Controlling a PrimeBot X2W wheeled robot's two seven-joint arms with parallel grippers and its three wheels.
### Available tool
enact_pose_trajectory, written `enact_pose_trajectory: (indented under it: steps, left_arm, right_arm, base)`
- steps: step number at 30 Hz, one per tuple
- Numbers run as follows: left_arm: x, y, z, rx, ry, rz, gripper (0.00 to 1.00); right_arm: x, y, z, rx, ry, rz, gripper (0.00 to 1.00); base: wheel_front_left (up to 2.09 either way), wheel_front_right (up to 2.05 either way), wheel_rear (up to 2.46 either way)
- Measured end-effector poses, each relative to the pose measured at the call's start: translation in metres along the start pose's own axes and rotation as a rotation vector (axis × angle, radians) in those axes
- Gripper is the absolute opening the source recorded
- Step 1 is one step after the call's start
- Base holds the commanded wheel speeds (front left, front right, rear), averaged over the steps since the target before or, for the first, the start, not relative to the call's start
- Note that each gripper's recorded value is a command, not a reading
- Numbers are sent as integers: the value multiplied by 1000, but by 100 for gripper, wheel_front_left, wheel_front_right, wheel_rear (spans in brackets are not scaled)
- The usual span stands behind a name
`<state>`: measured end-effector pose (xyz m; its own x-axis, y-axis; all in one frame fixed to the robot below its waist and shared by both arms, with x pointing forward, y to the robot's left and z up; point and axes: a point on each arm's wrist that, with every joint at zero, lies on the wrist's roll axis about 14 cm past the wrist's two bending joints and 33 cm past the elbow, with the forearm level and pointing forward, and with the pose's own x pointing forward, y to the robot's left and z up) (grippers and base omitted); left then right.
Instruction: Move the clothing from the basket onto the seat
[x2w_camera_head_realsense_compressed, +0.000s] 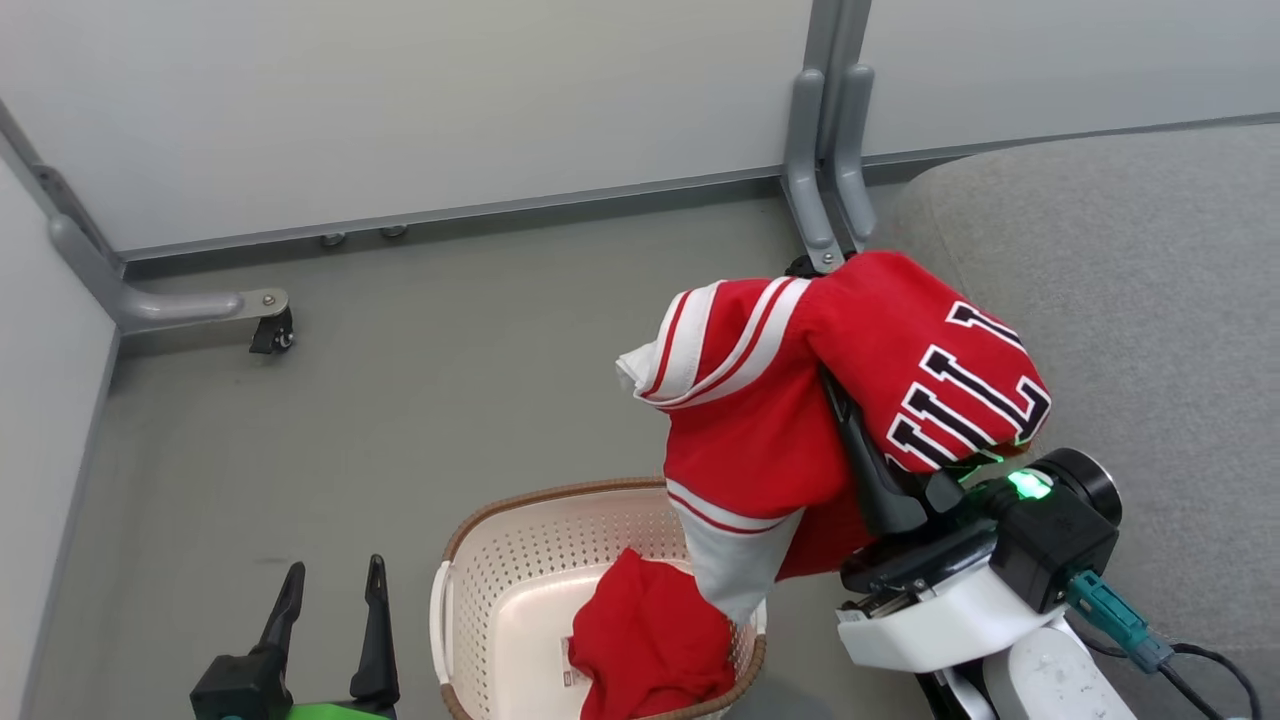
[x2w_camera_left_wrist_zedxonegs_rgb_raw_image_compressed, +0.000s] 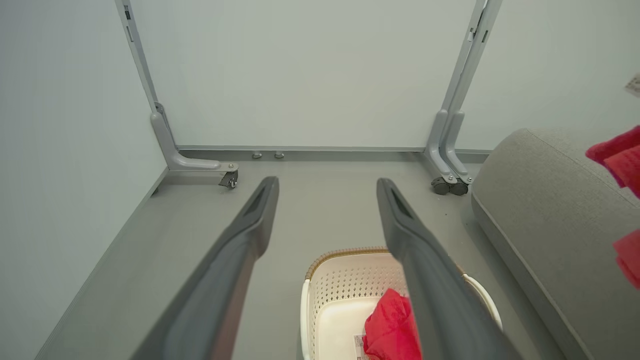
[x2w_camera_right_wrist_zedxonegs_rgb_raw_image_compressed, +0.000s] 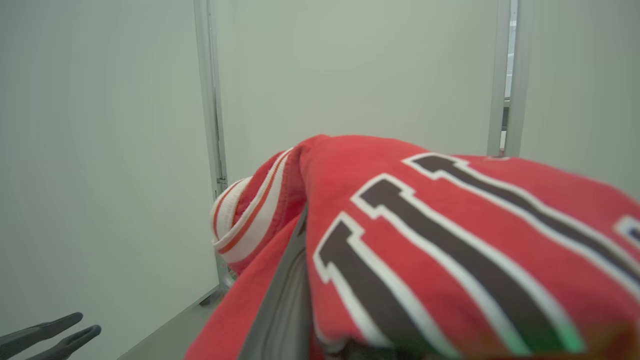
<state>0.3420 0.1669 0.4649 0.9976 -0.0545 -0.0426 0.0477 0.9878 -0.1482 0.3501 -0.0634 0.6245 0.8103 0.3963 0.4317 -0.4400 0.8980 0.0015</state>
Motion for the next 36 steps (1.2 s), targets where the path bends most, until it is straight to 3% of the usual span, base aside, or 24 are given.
enact_pose_trajectory:
  steps: [16,28,36]
  left_arm:
    - [51,-80,-7,16,23,-244,100]
    - [84,-173,-19,23,38,-516,100]
    - [87,-222,-43,5,94,-668,100]
  right_arm:
    - [-42,-75,17,-124,14,-248,0]
    - [-111,-145,49,-281,39,-546,0]
    - [-149,-172,51,-344,102,-697,0]
  base:
    - [0,0,0]
    - [0,0,0]
    - [0,0,0]
